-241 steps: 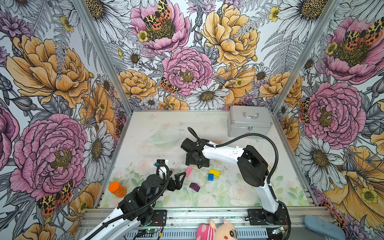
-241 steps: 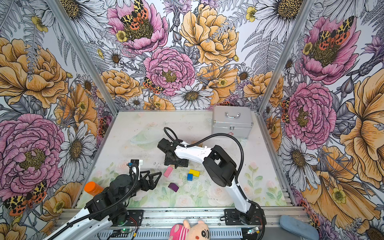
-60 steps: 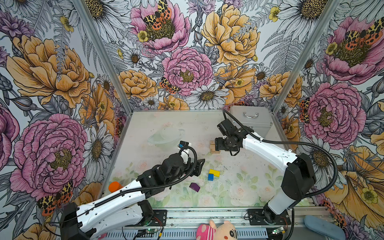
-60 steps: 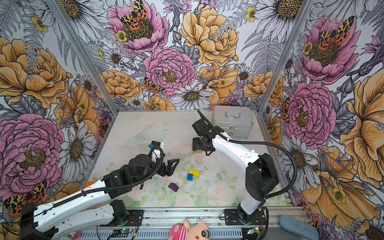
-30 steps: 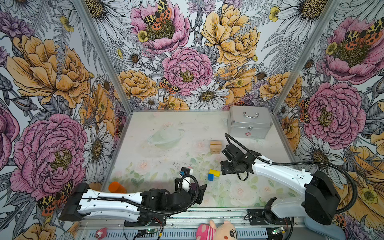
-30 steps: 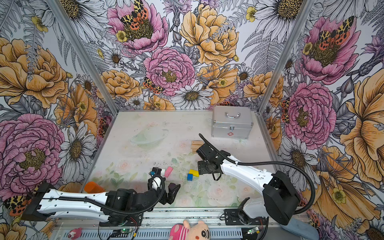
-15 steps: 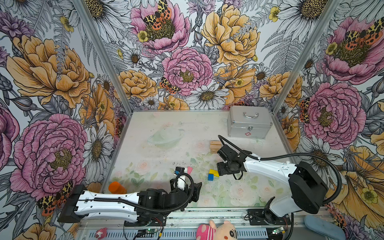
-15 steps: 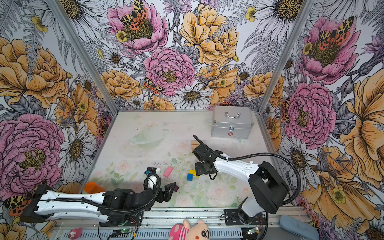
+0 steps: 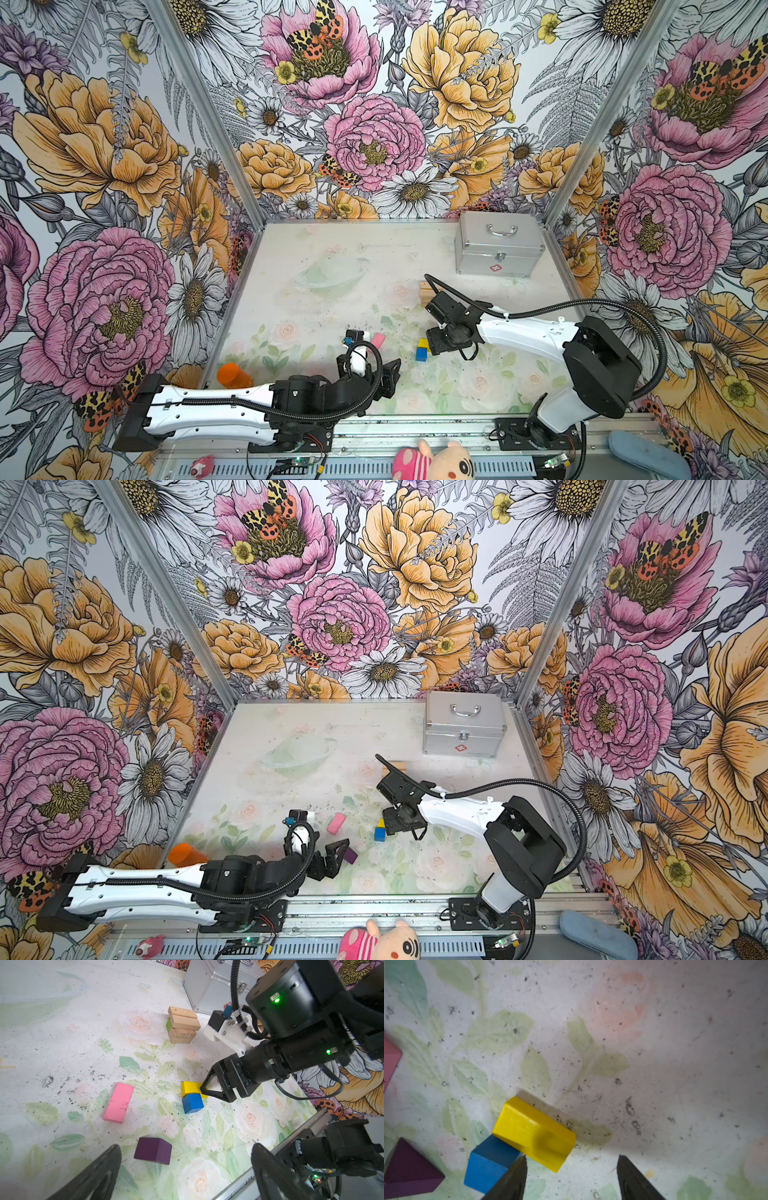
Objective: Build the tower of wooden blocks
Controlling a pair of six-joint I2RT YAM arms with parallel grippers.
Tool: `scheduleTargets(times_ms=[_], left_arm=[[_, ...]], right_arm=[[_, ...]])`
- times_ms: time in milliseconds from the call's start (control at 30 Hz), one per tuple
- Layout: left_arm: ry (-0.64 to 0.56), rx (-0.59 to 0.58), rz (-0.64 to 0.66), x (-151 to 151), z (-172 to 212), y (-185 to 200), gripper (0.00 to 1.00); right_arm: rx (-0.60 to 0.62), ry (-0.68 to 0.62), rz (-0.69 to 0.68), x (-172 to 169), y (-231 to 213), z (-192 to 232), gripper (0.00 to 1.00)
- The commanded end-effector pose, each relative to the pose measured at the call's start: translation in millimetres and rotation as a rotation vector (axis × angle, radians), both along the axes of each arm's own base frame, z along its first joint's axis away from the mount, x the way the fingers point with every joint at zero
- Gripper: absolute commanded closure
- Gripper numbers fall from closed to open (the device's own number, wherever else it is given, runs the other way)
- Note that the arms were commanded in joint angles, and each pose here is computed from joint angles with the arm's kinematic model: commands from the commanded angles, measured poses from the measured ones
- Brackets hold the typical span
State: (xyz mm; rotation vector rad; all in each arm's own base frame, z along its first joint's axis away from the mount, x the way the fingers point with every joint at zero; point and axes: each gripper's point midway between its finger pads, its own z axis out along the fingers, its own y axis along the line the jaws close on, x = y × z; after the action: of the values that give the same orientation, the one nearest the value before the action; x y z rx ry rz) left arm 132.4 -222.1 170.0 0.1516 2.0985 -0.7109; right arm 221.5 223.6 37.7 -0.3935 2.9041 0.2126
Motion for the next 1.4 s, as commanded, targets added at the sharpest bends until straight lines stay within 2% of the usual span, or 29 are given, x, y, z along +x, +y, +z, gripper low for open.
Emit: scheduleTargets(times_ms=[0,1067,1367], left_arm=[[-0.006,0.023,-0.001,1,-5,5,0.01],[-0.016,0.001,0.011,2,-4,13,0.02],[-0.020,0.002,0.015,3,-3,13,0.02]], right_arm=[[0.022,-0.033,0.042,5,17,8,0.29],[0.002,-0.008,0.117,9,39,-3,0.30],[-0.014,0.008,0.117,7,37,-10,0.39]])
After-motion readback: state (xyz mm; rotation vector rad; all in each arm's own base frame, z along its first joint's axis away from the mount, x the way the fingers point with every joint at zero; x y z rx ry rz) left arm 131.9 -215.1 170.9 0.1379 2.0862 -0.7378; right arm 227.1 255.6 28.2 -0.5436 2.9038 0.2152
